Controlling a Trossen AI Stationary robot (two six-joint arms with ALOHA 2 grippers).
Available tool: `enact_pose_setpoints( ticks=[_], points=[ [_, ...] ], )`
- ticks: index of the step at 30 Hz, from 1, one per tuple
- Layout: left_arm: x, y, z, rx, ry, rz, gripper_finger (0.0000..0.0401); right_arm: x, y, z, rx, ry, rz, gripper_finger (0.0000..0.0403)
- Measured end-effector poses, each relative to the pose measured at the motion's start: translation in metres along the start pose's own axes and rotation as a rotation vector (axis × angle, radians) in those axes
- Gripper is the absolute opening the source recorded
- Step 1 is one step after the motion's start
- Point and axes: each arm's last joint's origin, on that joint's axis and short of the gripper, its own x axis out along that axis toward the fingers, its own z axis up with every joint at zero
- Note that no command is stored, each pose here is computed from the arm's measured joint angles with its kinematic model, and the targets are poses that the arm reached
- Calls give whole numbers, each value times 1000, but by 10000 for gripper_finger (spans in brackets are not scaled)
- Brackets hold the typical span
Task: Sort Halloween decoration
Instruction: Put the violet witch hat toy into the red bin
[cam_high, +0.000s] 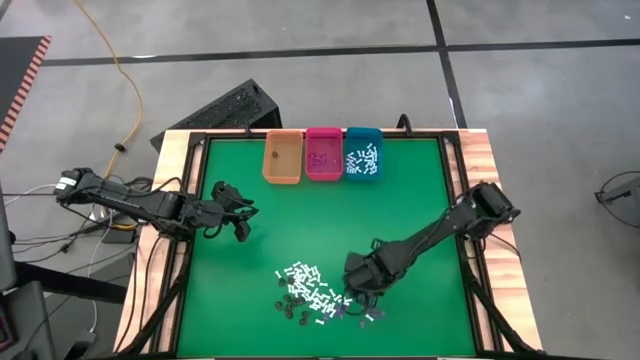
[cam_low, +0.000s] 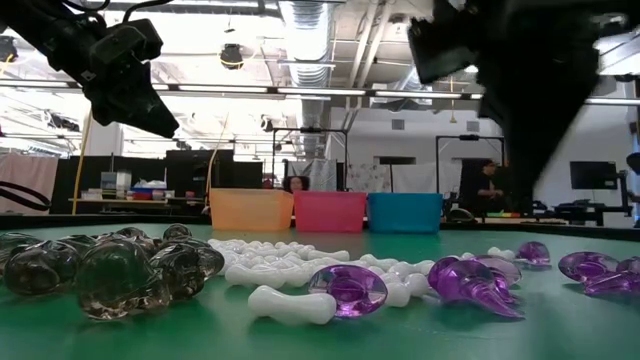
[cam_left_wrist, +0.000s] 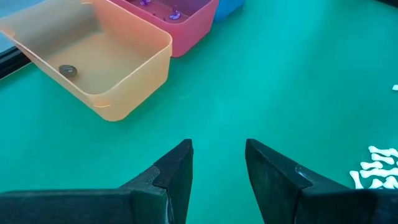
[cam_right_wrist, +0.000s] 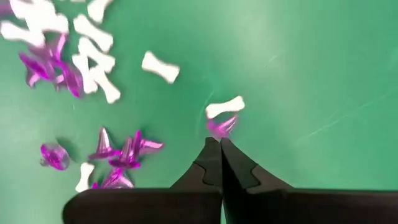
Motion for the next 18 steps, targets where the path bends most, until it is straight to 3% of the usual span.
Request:
enact_pose_setpoints(
  ticks=[6, 13, 18],
  points=[
    [0, 0, 0, 0, -2, 3, 138, -15, -22, 18, -67, -25, 31, 30],
    [0, 0, 0, -1, 4, -7, 138, -16, -9, 5, -247, 3, 88, 125],
    [0, 0, 0, -3, 0, -2, 138, 2, -4, -9, -281, -46, 53, 197]
  ],
)
